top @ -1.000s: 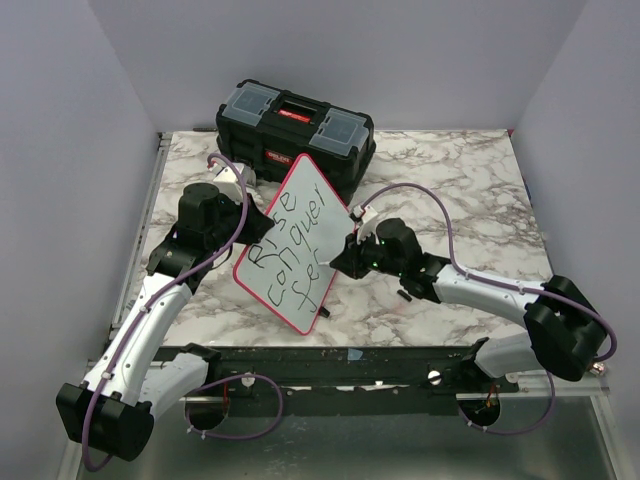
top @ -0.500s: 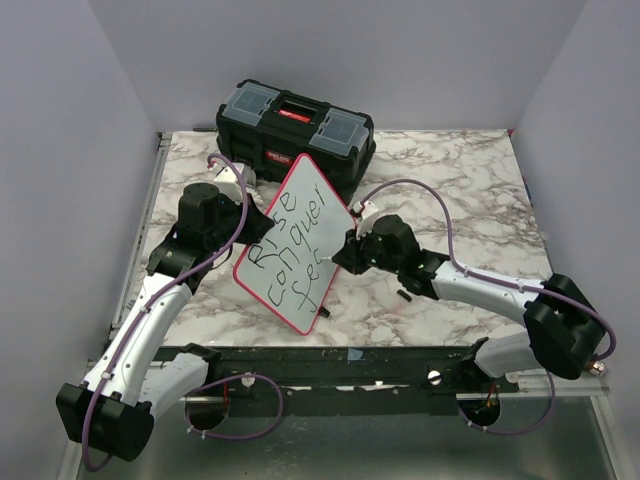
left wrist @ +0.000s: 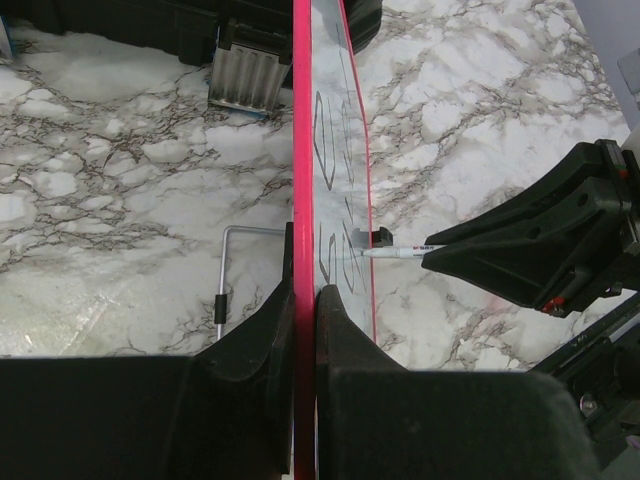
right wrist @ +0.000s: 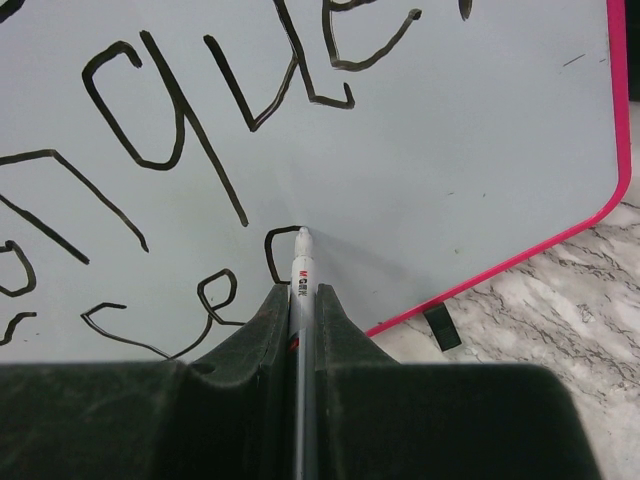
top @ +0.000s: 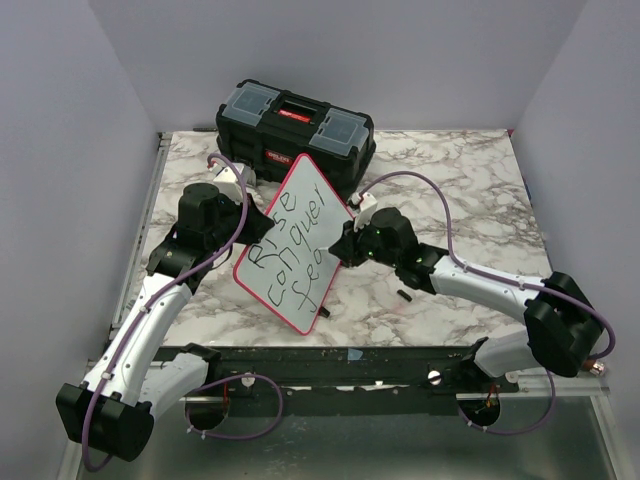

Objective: Write a sentence on the whiteboard

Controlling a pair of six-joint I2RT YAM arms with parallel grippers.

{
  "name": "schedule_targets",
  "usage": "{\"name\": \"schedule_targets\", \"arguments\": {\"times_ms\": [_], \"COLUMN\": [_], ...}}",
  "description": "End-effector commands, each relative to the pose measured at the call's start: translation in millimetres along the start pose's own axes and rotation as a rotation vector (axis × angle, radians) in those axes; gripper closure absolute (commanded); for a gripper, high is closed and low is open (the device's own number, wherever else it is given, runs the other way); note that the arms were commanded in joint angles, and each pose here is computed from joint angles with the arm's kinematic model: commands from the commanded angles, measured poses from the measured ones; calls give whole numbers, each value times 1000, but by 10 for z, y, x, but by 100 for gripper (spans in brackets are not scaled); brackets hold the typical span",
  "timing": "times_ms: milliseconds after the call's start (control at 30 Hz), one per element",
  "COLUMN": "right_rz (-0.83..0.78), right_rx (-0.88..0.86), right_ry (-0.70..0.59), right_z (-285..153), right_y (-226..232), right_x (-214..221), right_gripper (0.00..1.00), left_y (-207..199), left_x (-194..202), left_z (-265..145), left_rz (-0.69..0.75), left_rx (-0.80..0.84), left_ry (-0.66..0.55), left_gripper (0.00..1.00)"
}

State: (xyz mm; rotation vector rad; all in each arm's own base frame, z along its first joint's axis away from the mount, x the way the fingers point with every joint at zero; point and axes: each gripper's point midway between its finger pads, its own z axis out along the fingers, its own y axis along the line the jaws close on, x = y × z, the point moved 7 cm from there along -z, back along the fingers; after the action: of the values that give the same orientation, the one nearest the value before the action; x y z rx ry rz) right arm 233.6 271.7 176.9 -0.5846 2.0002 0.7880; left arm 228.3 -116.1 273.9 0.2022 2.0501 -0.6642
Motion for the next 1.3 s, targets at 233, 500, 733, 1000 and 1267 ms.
{"name": "schedule_targets", "arguments": {"times_ms": [233,500,733,1000,1267], "right_rz": [-6,8,20,19,19], "right_rx": [-13,-6,2,28,68], "right_ry": [-4,29,46,55,57], "right_z": [34,14,-17,-22,-31], "right_y": [35,-8,-42,-90,-137], "right_x": [-47,134,258,329,358], "right_gripper": [99,99,99,99,99], "left_y": [99,101,102,105,108], "left_x": [185,188,189,189,195], "left_z": [-9,-4,-7,-6,-1], "left_rz": [89,88,88,88,87], "left_rx": [-43,-43,-44,-46,-47], "left_ry": [86,88,89,89,91], "left_gripper": [100,100,100,100,100]}}
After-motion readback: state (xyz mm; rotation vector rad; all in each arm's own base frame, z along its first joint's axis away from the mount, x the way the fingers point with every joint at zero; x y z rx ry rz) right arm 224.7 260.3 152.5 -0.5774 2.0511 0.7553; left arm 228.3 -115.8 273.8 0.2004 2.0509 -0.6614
